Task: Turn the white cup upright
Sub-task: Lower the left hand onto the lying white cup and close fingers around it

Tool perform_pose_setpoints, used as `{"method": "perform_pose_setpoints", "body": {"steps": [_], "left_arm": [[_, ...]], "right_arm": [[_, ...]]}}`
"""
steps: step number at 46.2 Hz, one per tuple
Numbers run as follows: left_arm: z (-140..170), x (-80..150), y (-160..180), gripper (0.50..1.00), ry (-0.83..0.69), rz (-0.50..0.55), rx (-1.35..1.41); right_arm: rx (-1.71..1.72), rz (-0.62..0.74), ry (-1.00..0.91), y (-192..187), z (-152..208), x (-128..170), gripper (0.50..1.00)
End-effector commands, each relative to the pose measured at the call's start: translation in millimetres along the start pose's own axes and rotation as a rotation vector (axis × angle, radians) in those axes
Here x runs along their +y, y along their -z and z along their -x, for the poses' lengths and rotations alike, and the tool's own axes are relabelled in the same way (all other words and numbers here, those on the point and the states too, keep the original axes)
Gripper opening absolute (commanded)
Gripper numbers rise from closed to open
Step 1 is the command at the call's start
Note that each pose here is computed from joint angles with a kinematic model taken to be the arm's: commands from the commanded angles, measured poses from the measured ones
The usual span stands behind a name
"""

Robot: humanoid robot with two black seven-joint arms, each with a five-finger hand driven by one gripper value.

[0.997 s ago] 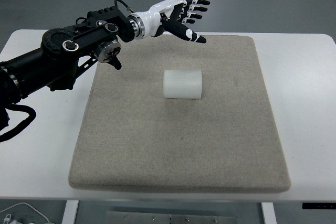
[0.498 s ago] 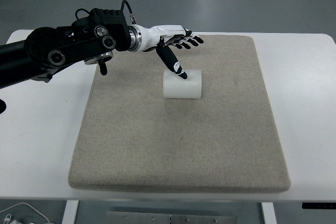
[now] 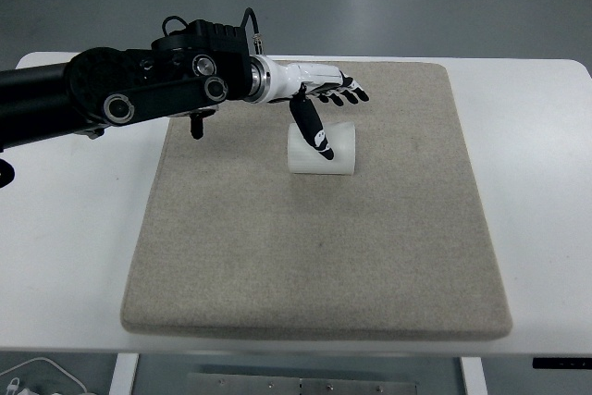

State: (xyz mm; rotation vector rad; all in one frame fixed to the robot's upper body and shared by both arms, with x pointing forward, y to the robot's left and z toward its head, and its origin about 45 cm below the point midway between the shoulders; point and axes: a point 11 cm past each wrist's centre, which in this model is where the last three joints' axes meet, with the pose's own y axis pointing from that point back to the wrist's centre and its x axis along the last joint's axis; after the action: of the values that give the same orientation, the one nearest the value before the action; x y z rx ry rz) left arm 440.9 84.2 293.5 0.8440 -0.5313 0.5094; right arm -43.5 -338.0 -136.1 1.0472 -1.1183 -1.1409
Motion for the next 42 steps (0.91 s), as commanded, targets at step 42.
{"method": "perform_pose_setpoints", "body": {"steps": [42], "left_arm": [[11.5, -17.8, 11.9, 0.984, 0.009, -0.068, -0.099]], "right_arm": [[0.0, 0.0, 0.0, 0.0, 0.0, 0.0, 0.93]]}}
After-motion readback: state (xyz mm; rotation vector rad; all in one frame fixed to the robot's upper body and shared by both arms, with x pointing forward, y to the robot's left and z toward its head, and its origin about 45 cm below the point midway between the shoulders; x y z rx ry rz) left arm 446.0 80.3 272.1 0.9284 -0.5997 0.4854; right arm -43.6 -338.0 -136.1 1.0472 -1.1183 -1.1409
